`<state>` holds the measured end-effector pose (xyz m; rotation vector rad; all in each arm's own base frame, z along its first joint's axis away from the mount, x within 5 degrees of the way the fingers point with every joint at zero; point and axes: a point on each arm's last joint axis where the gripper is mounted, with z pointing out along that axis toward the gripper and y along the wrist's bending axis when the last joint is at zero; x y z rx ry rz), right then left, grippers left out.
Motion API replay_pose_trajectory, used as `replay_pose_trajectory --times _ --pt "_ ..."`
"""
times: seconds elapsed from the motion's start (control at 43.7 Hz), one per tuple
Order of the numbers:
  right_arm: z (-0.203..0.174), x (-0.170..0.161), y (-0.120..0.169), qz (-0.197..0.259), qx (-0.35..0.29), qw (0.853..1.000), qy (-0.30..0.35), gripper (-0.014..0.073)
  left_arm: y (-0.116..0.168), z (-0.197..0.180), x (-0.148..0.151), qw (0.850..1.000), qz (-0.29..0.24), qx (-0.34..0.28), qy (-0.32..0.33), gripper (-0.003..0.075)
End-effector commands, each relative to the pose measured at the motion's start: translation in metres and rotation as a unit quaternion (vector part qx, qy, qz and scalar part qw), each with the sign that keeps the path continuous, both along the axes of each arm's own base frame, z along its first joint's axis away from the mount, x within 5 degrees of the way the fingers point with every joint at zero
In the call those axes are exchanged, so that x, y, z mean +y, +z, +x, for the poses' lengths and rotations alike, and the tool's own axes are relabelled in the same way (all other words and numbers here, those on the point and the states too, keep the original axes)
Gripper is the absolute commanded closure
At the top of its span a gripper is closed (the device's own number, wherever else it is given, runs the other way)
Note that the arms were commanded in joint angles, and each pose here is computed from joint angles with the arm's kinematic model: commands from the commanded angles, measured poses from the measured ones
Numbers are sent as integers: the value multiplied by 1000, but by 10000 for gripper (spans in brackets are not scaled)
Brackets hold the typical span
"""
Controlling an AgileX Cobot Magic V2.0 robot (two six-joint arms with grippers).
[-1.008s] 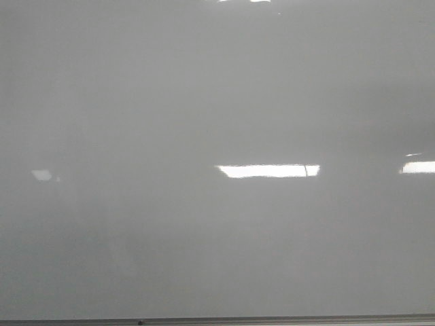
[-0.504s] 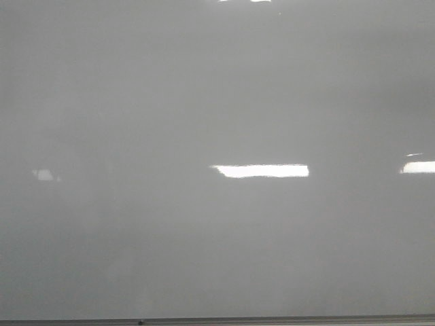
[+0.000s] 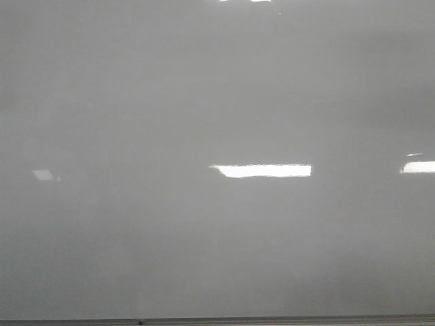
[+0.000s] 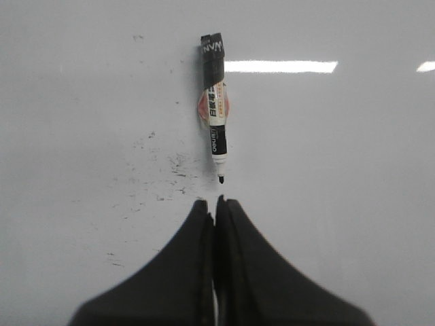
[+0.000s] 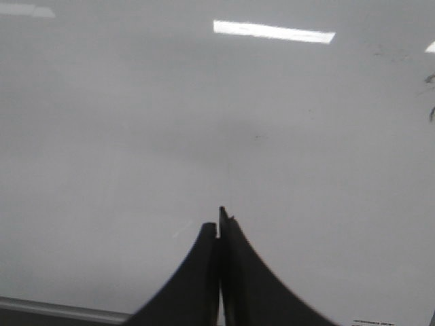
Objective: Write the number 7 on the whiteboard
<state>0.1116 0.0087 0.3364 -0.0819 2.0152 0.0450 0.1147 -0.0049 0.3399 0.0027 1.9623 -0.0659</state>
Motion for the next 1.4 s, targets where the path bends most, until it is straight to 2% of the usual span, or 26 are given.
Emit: replay_pose_trajectory --times 0.0,0.046,0.16,0.252,0.321,0.664,0.916,1.374 --pt "7 2 11 -8 -30 999 12 398 10 10 0 1000 -2 -29 0 703" --pt "8 3 10 -9 -26 1000 12 284 9 13 0 1000 -2 -23 0 641" --pt "13 3 8 -10 -15 1000 12 102 3 25 -1 1000 -2 -3 1 421" --pt "16 3 5 -11 -3 1000 12 68 0 35 -1 1000 -1 15 0 230" --pt "19 4 3 -11 4 1000 12 68 0 43 -2 1000 -3 25 -3 171" --pt "21 4 2 -12 9 1000 12 68 -4 111 -12 996 -4 89 -18 177" --pt "21 4 2 -12 9 1000 12 68 -16 157 -14 994 -3 107 -16 177" --pt "21 4 2 -12 8 1000 12 68 -37 191 -15 997 -3 78 -9 178"
